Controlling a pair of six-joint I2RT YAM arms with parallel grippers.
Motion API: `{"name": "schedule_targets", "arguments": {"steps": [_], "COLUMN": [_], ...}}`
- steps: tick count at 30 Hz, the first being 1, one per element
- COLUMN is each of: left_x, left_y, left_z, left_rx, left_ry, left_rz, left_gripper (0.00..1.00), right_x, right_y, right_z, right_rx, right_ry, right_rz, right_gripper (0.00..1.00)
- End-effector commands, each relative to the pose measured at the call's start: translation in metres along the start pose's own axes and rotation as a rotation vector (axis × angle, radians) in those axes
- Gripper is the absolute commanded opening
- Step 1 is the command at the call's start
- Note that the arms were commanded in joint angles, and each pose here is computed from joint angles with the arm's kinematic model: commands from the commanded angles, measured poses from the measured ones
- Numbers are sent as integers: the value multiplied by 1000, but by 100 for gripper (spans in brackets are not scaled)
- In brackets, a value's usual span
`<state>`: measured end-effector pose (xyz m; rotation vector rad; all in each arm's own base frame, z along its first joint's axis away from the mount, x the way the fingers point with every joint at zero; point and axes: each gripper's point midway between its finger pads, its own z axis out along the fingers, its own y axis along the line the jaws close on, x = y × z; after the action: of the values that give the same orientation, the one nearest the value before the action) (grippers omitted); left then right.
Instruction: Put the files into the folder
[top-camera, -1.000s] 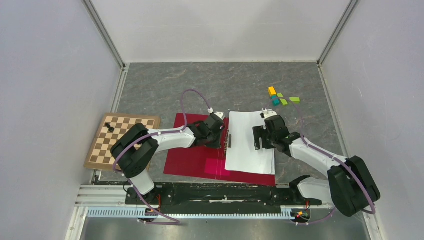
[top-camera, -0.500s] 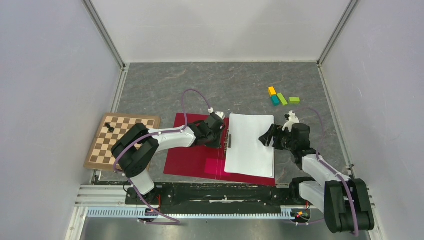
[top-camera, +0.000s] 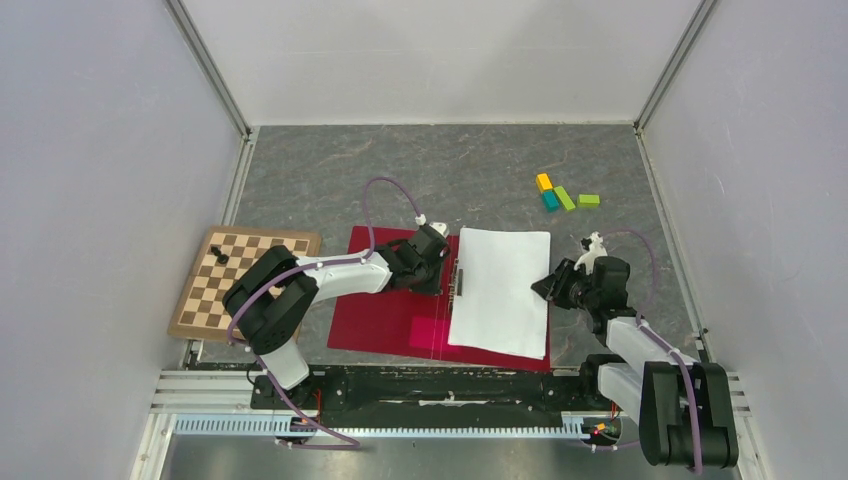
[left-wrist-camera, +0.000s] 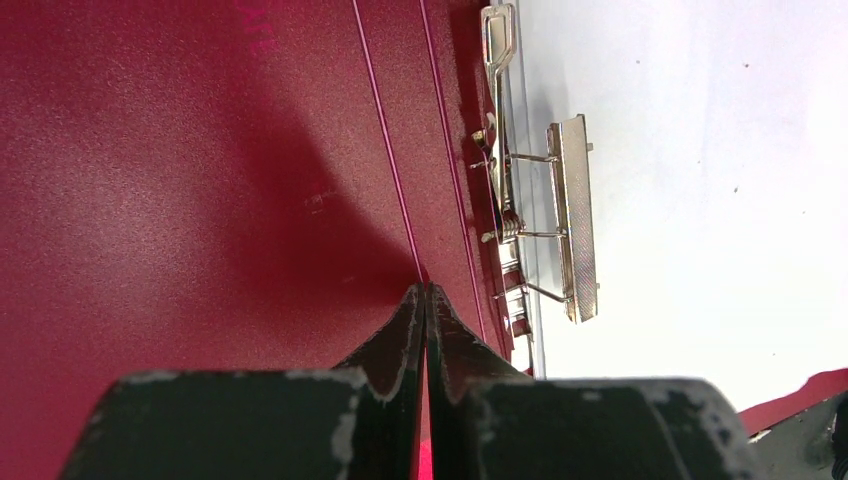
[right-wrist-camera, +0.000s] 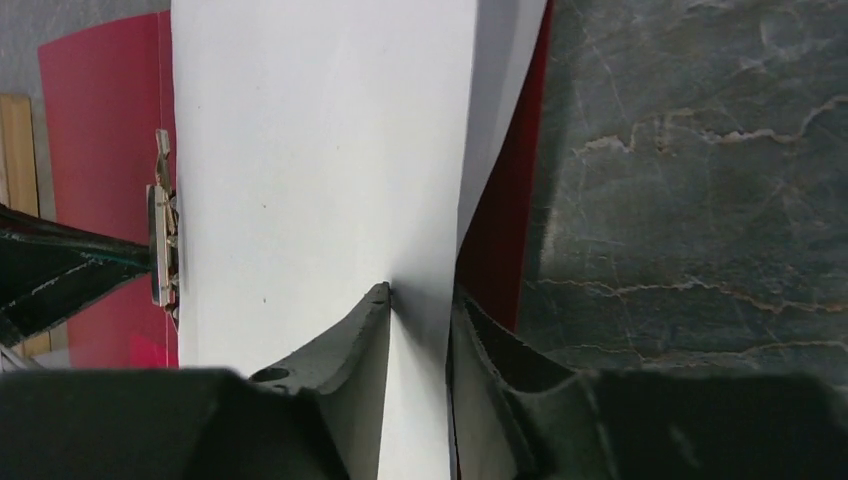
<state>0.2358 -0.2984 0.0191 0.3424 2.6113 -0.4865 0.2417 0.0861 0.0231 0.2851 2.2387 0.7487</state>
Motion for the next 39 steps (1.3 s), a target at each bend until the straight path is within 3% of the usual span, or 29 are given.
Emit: {"name": "schedule_targets", "arguments": {"steps": [1,4,19,28,32,36,39], "left_x": [-10,-10,-8,-8,-8,-9,-10], "left_y": [-7,-6,-9,-10,-9,-10,-11], "left_z": [-1,-1,3,3,3,3,3], "left_rx": [17,15,28,29,29,31,32], "left_ry": [-13,-12,-3,-2,-1,-3,-5], "left_rz": [-12,-13,-22,-23,-24,-25,-24], "left_gripper": [6,6,6,6,6,6,6], "right_x": [10,8,10,11,7,5,2], "right_y": [-16,-20,-1,-13,-11,-11,-16], "right_z": [-5,-6,-2,-5,-7,-10,-12], "right_rx": [90,111,105,197,201,214,247], "right_ry": [55,67,84,93,80,78,76], "right_rz": [-20,-54,-191,-192,-201,-213,-223], "right_gripper": [18,0,0,0,26,41,58]}}
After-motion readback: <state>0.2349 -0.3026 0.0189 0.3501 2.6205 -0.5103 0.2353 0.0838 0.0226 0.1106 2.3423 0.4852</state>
